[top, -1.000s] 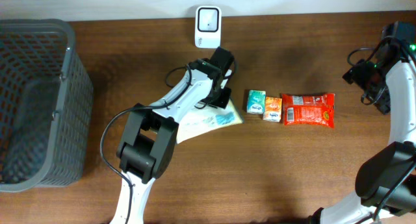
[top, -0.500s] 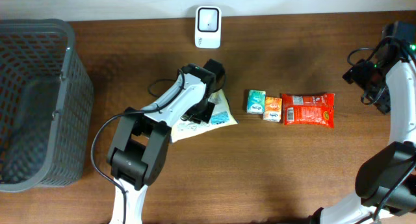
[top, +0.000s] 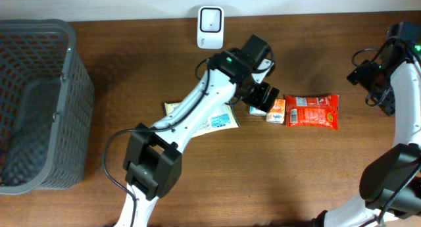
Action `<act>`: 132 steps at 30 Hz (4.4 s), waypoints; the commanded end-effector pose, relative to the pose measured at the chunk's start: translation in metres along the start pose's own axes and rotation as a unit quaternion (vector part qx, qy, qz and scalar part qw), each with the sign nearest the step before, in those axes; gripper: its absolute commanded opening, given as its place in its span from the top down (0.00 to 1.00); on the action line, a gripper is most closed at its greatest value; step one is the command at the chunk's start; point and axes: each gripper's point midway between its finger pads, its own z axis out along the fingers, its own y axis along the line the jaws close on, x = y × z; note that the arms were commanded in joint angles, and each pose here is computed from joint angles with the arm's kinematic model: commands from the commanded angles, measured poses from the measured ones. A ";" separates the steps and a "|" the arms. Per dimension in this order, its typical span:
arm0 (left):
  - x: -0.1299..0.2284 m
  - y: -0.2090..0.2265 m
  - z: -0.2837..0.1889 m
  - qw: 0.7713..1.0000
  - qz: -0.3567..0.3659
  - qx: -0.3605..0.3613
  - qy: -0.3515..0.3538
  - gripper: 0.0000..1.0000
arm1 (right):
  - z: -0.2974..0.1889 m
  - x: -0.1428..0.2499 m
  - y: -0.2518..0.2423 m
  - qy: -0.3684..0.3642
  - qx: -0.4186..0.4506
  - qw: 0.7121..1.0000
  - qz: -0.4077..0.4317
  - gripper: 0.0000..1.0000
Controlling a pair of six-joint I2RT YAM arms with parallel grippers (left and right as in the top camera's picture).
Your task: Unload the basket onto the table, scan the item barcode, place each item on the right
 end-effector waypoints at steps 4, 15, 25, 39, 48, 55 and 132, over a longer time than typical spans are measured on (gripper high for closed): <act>0.009 0.017 0.025 0.998 0.007 -0.057 0.019 0.01 | -0.006 -0.004 0.000 -0.009 -0.004 1.000 0.002 0.01; 0.039 0.177 -0.008 0.977 -0.149 -0.136 0.073 0.01 | -0.006 -0.004 -0.001 -0.009 -0.004 1.000 0.003 0.01; 0.070 0.250 -0.038 0.952 -0.218 -0.192 0.098 0.01 | -0.016 0.034 0.049 0.094 -0.150 0.984 -0.015 0.01; 0.055 0.250 -0.034 0.953 -0.248 -0.164 0.061 0.01 | 0.086 0.123 0.042 0.187 -0.107 0.976 0.009 0.01; 0.055 0.250 -0.034 0.953 -0.248 -0.164 0.061 0.01 | 0.111 0.139 0.040 0.191 -0.102 0.973 0.085 0.13; 0.055 0.250 -0.034 0.953 -0.248 -0.164 0.061 0.01 | 0.147 0.150 0.046 0.151 -0.157 0.973 0.082 0.63; 0.055 0.250 -0.034 0.953 -0.248 -0.164 0.061 0.01 | -0.006 0.118 0.196 0.183 -0.487 0.816 -0.252 0.96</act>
